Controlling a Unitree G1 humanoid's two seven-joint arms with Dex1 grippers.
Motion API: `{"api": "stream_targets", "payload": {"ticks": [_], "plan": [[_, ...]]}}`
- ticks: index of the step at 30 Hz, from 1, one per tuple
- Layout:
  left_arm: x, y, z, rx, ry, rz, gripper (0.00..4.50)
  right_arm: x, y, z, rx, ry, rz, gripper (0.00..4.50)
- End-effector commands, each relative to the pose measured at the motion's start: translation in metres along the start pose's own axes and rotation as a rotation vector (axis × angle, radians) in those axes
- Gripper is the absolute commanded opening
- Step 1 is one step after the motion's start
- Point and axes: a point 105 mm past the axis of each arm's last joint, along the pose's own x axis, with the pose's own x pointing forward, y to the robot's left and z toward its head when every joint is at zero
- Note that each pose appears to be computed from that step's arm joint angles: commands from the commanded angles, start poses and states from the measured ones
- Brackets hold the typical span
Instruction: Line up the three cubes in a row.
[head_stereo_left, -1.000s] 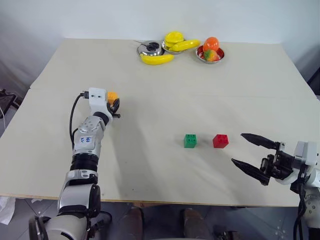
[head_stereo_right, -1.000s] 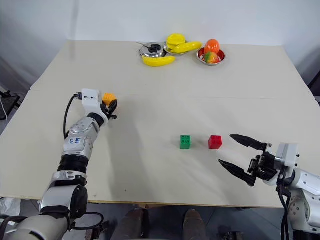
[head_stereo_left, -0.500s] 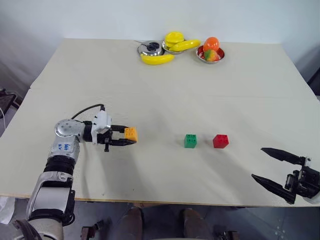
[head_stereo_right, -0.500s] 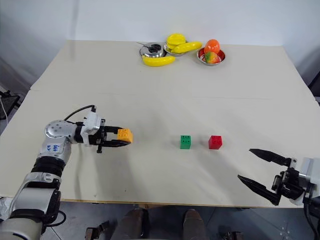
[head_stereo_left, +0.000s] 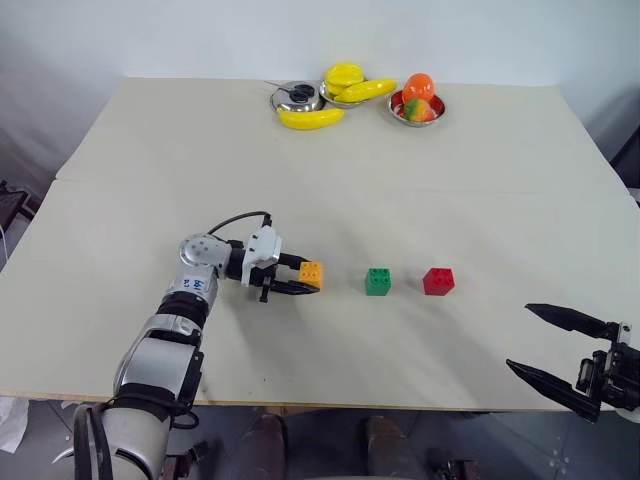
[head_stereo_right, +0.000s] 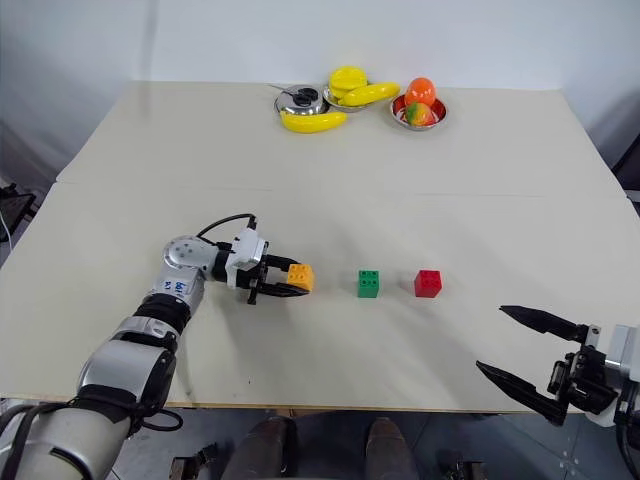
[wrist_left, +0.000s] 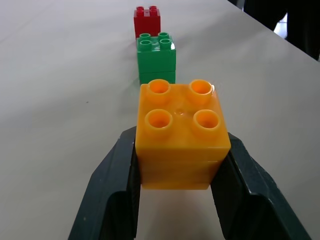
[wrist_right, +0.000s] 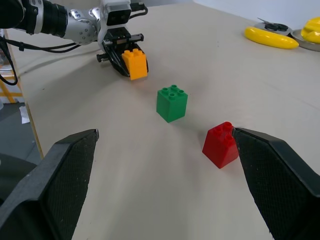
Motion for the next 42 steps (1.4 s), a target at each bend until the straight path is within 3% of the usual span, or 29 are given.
{"api": "stream_targets", "payload": {"ticks": [1, 19, 20, 25, 28, 36, 42], "plan": [[0.006, 0.001, 0.000, 0.029, 0.047, -0.036, 1.51, 0.007, 0.004, 0.005, -0.015, -0.031, 0.014, 4.50], [0.016, 0.009, -0.008, -0.018, 0.102, 0.014, 1.51, 0.013, 0.003, 0.001, -0.012, -0.062, 0.021, 4.50], [0.016, 0.010, -0.007, -0.016, 0.098, 0.021, 2.24, 0.013, 0.003, 0.001, -0.013, -0.061, 0.023, 4.50], [0.009, 0.016, 0.004, 0.001, 0.028, 0.065, 3.71, 0.016, 0.003, 0.000, -0.007, -0.065, 0.030, 4.50], [-0.012, 0.015, 0.012, 0.044, -0.013, 0.081, 4.46, 0.016, 0.001, 0.000, -0.007, -0.064, 0.044, 4.50], [-0.102, -0.018, 0.000, 0.039, 0.113, 0.217, 4.46, 0.001, -0.013, -0.005, -0.014, 0.006, 0.105, 4.50], [-0.146, -0.052, -0.006, -0.008, 0.230, 0.353, 4.46, -0.017, -0.028, -0.010, -0.033, 0.087, 0.146, 4.50]]}}
